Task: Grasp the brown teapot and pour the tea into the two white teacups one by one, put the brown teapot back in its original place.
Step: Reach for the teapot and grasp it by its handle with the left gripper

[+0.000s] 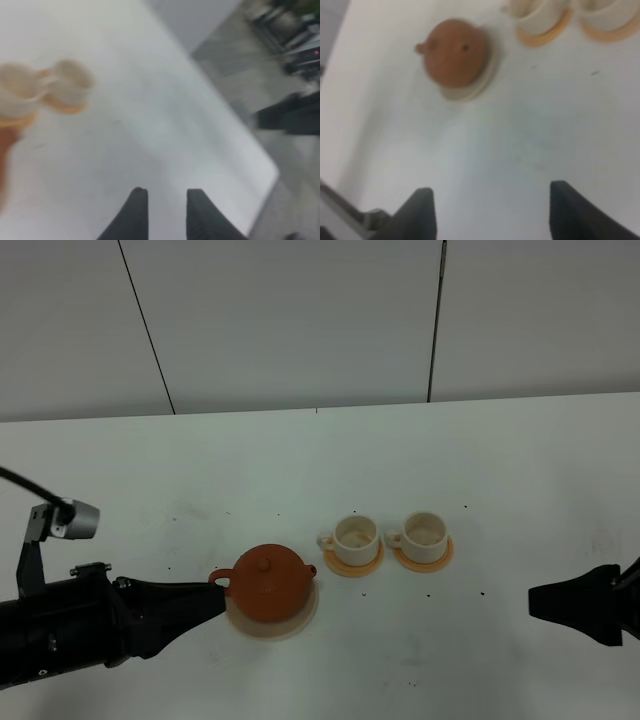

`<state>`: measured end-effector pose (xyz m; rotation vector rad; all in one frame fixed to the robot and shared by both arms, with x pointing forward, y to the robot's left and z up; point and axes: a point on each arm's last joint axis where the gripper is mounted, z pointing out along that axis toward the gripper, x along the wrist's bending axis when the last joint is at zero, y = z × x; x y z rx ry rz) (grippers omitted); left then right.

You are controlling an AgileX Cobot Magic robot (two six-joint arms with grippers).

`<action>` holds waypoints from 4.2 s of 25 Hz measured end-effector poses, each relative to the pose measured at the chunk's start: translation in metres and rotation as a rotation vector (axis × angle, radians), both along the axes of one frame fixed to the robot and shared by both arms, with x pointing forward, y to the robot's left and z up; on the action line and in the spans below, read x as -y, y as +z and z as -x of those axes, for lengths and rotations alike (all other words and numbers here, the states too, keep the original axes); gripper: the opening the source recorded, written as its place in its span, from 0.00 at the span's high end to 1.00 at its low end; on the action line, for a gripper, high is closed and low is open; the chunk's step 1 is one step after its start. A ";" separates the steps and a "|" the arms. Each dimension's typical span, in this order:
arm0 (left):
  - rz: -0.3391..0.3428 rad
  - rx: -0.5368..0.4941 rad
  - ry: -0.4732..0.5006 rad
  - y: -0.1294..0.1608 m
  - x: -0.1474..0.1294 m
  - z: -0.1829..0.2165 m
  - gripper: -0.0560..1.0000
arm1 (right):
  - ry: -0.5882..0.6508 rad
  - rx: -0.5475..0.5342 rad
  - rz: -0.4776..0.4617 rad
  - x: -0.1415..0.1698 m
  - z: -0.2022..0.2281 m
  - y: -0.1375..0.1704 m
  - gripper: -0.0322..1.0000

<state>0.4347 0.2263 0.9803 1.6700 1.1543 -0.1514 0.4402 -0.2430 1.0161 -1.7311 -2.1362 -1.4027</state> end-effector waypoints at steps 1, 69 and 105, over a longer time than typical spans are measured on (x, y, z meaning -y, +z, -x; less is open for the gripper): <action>-0.029 -0.016 0.016 -0.002 -0.002 -0.001 0.70 | -0.009 -0.016 0.015 0.001 -0.001 0.001 0.51; -0.529 -0.095 0.112 0.070 -0.036 -0.035 0.70 | -0.288 0.466 0.393 0.031 0.209 0.035 0.56; -1.061 0.241 -0.759 0.049 0.079 -0.093 0.70 | -0.286 0.466 0.383 0.030 0.209 0.035 0.56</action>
